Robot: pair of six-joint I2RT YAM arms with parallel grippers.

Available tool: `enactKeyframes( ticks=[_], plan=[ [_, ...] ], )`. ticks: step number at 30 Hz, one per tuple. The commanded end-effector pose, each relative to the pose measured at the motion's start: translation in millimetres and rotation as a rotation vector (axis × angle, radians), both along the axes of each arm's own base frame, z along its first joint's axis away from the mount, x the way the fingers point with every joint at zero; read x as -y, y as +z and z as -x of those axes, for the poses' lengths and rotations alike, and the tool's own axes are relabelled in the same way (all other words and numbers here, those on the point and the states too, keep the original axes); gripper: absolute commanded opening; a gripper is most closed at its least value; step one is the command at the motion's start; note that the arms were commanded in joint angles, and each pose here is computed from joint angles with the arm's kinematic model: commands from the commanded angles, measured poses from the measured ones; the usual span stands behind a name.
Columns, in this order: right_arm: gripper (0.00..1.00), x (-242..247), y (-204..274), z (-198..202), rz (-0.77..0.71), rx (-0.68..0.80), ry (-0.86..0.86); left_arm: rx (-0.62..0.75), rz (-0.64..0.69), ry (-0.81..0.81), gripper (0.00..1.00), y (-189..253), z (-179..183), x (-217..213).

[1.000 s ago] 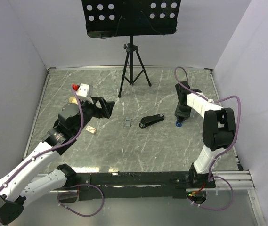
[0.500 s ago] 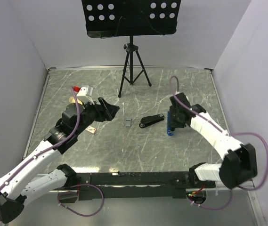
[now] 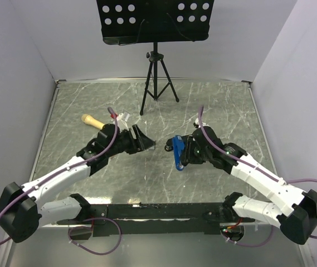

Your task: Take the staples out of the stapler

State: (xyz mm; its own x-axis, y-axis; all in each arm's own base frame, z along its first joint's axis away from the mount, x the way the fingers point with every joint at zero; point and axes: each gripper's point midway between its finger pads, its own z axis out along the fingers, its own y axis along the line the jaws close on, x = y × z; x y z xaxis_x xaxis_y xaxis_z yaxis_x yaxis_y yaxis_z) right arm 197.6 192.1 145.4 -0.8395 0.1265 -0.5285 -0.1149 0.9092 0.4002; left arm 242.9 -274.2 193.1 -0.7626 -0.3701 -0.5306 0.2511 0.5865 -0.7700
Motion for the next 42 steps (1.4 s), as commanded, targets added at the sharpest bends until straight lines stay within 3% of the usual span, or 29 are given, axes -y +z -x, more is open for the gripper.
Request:
enactKeyframes(
  ticks=[1,14,28,33,42],
  plan=[
    [0.00,-41,43,-10,-0.244,0.113,0.009,0.039,0.127,-0.080,0.67,27,5,26],
    [0.00,-62,72,2,-0.380,0.185,0.035,-0.011,0.096,-0.144,0.60,-1,20,57],
    [0.00,-59,70,-2,-0.362,0.221,0.006,-0.072,0.084,-0.200,0.46,-22,42,80],
    [0.00,-56,68,-3,-0.344,0.224,-0.003,-0.090,0.026,-0.139,0.38,-33,36,73],
    [0.00,-63,71,0,-0.381,0.237,0.039,-0.105,0.034,-0.176,0.49,-38,38,81]
  ],
)
